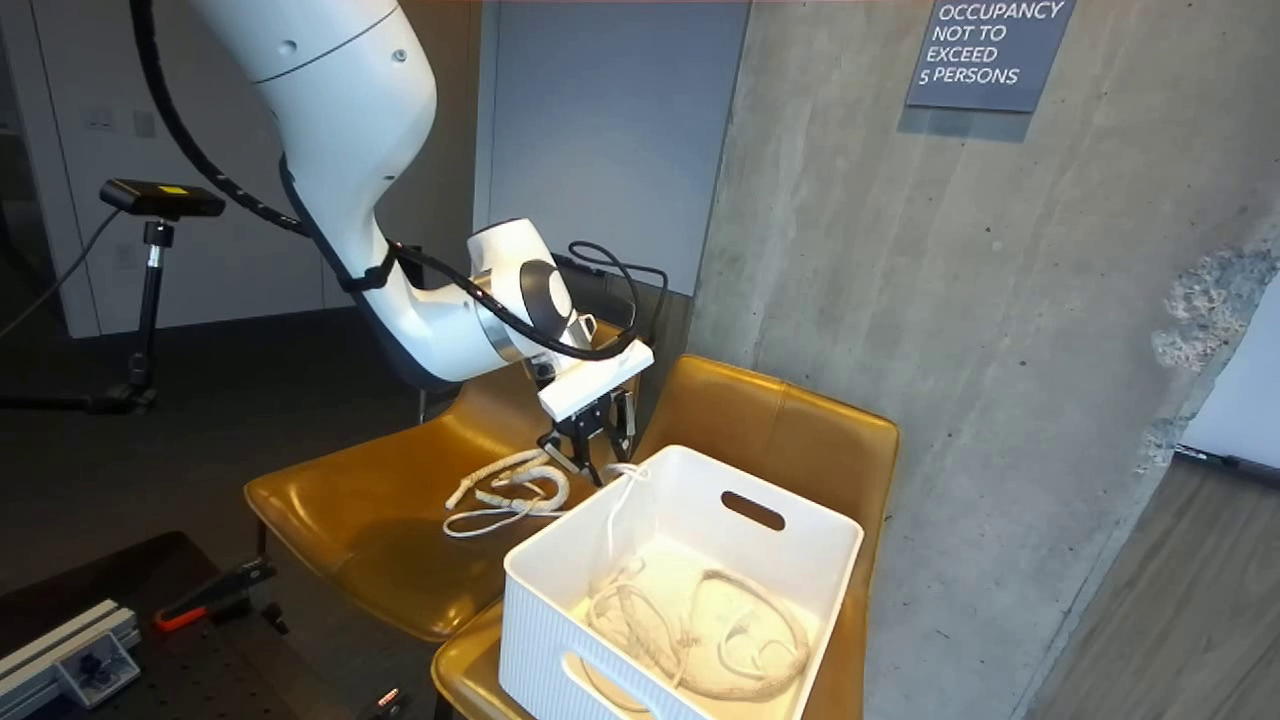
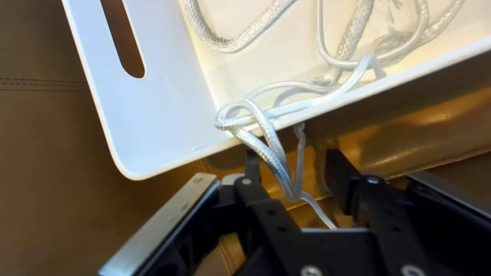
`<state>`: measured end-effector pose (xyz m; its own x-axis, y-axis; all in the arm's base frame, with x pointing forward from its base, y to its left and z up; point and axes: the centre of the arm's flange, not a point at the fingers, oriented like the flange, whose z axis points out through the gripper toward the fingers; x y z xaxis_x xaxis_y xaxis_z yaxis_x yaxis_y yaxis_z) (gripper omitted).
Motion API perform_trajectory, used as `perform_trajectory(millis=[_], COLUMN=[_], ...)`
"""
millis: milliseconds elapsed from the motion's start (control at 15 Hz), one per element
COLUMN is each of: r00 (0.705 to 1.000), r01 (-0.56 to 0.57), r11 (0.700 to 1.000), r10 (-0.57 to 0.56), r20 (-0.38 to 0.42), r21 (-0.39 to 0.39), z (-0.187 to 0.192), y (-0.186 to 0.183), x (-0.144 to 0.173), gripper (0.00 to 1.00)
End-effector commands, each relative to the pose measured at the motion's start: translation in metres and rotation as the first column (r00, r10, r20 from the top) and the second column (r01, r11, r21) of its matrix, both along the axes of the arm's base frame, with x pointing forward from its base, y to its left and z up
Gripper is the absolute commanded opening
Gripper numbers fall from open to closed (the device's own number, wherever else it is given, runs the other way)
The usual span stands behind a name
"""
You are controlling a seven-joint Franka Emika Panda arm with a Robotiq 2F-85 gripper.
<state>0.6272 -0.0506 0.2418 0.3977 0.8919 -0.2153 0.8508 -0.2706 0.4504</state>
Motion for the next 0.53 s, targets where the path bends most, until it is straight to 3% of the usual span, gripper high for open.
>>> perform_trajectory(millis=[0,133,467], r00=[1.000,1.000,0.999], r01=[0.001,0.008,0.024], r11=[1.000,1.000,1.000], r10=[-0.001,-0.008,-0.023], r20=[0.006,0.008,0.026], r21=[-0.013,-0.014,-0.018], z=[0.002,0.005,0.023], y=[-0.008,-0.012,-0.018], x=[0.004,0.004,0.007], gripper=[0.17,0.02,0.01])
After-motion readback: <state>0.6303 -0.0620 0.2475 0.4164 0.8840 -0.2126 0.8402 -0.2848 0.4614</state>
